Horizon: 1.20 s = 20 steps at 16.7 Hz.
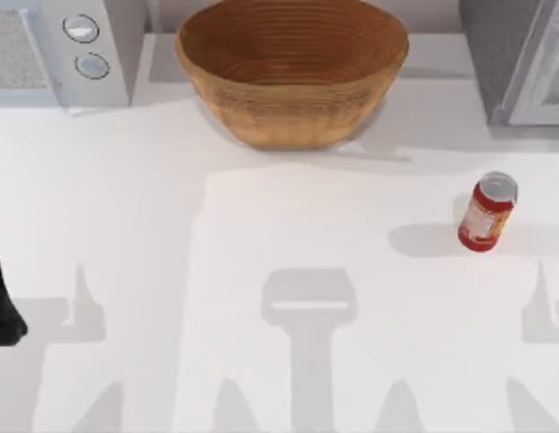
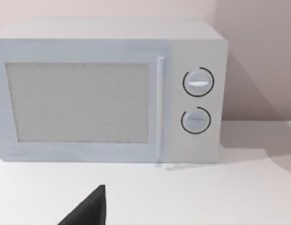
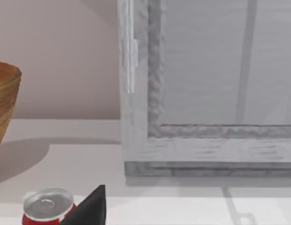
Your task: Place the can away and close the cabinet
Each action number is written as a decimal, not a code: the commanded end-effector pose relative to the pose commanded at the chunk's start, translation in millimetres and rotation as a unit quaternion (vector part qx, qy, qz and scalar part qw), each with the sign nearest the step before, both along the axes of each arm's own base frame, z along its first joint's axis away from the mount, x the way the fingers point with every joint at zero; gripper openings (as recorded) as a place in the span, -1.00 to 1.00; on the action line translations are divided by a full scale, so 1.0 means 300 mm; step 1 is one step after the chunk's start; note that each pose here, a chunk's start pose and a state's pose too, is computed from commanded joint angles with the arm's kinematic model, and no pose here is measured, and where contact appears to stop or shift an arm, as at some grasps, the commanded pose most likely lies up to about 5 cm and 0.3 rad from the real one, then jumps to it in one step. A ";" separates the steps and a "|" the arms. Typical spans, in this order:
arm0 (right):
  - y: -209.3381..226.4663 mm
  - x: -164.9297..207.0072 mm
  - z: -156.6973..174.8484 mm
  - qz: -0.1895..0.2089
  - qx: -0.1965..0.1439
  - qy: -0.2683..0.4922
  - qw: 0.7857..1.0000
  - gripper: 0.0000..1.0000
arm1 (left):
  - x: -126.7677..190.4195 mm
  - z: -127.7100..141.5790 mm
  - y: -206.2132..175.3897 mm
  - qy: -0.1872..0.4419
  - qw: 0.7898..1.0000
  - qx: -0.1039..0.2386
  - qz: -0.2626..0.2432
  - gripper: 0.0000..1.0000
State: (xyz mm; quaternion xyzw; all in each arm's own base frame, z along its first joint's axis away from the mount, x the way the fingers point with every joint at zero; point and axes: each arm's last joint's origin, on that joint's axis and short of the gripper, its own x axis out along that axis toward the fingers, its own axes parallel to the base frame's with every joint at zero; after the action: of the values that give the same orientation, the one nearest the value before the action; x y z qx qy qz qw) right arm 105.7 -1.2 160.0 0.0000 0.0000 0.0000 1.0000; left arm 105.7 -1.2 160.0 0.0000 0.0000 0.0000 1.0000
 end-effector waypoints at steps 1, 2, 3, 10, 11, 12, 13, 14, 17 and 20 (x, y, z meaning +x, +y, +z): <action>0.000 0.000 0.000 0.000 0.000 0.000 1.000 1.00 | 0.000 0.000 0.000 0.000 1.000 0.000 0.000 1.00; 0.000 0.000 0.000 0.000 0.000 0.000 1.000 1.00 | 0.000 0.000 0.000 0.000 1.000 0.000 0.000 1.00; 0.001 0.002 0.003 0.000 0.000 -0.001 1.000 1.00 | 0.000 0.000 0.000 0.000 1.000 0.000 0.000 1.00; 0.035 0.081 0.073 -0.001 0.011 -0.015 1.000 1.00 | 0.000 0.000 0.000 0.000 1.000 0.000 0.000 1.00; 0.047 0.105 0.077 -0.001 0.014 -0.012 1.000 1.00 | 0.000 0.000 0.000 0.000 1.000 0.000 0.000 1.00; 0.060 0.132 0.077 0.000 0.016 -0.006 1.000 1.00 | 0.000 0.000 0.000 0.000 1.000 0.000 0.000 1.00; 0.075 0.160 0.071 0.000 0.017 0.002 1.000 1.00 | 0.000 0.000 0.000 0.000 1.000 0.000 0.000 1.00; 0.092 0.190 0.059 0.000 0.018 0.012 1.000 1.00 | 0.000 0.000 0.000 0.000 1.000 0.000 0.000 1.00; 0.153 0.275 -0.014 -0.001 0.015 0.053 0.998 1.00 | 0.000 0.000 0.000 0.000 1.000 0.000 0.000 1.00; 0.218 0.335 -0.121 -0.002 0.006 0.092 0.996 1.00 | 0.000 0.000 0.000 0.000 1.000 0.000 0.000 1.00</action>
State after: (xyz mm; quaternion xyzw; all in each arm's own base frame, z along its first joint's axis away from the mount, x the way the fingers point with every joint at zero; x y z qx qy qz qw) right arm 206.0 64.2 123.7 0.0057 0.0918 -0.0025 0.9958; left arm 105.7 -1.2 160.0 0.0000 0.0000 0.0000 1.0000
